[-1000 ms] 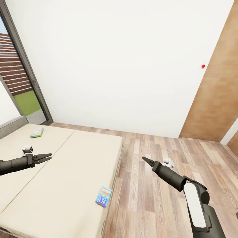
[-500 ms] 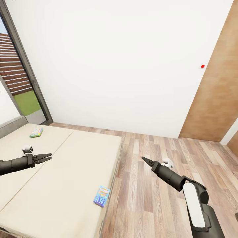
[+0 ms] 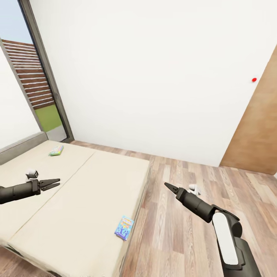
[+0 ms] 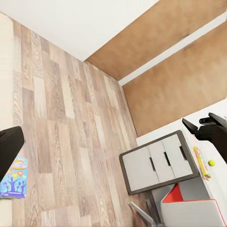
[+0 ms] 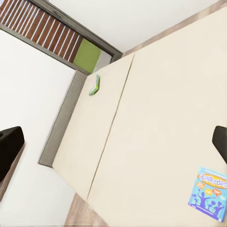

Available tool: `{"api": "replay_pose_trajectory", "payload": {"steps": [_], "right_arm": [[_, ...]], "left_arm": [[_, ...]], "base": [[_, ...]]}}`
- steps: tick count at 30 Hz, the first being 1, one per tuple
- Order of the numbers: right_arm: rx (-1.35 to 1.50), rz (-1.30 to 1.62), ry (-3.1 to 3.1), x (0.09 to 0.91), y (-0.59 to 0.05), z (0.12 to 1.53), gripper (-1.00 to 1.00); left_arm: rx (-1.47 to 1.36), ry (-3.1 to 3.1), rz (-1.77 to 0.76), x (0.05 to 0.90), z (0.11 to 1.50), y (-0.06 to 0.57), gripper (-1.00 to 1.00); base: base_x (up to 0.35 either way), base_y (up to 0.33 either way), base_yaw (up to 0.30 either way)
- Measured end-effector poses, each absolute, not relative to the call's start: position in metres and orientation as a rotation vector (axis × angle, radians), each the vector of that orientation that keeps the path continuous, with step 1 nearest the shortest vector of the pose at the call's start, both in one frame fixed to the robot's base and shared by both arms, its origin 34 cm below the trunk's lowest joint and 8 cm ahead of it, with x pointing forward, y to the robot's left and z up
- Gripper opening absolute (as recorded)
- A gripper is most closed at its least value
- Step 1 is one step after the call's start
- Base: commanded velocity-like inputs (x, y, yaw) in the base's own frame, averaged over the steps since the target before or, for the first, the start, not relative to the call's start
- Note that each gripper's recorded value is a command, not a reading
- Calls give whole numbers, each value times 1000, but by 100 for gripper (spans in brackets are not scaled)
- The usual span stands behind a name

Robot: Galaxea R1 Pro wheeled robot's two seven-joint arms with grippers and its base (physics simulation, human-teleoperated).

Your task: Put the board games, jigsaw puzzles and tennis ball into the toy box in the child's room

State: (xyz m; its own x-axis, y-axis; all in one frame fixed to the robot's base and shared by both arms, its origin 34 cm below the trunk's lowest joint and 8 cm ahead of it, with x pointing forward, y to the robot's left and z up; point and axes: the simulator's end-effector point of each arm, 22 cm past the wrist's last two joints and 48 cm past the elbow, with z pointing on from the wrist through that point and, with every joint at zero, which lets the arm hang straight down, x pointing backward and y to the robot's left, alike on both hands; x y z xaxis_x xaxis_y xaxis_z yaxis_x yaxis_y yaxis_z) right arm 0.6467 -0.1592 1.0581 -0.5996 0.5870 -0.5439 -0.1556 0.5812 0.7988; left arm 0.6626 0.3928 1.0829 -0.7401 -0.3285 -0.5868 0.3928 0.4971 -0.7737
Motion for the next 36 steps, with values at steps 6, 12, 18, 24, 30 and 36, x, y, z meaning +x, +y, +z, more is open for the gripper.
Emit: {"api": "replay_pose_trajectory", "payload": {"steps": [6, 12, 18, 24, 30, 36], "right_arm": [[342, 1092, 1947, 646, -159, 1061, 100], [339, 1092, 1942, 646, -159, 1064, 100], [336, 1092, 1938, 646, -159, 1066, 100], [332, 1093, 1934, 645, -158, 1069, 100], [330, 1092, 1930, 645, -159, 1071, 100], [328, 1091, 1926, 645, -159, 1073, 100]], "left_arm": [[56, 2023, -1292, 662, 1086, 392, 100], [59, 2019, -1290, 662, 1088, 392, 100], [62, 2015, -1289, 661, 1091, 392, 100], [65, 2011, -1287, 661, 1094, 393, 100], [68, 2007, -1285, 660, 1096, 393, 100], [70, 2005, -1285, 660, 1098, 392, 100]], "base": [[2, -34, 238], [65, -100, 238], [51, -60, 238], [32, -33, 238], [73, -72, 238], [12, -8, 99]]}}
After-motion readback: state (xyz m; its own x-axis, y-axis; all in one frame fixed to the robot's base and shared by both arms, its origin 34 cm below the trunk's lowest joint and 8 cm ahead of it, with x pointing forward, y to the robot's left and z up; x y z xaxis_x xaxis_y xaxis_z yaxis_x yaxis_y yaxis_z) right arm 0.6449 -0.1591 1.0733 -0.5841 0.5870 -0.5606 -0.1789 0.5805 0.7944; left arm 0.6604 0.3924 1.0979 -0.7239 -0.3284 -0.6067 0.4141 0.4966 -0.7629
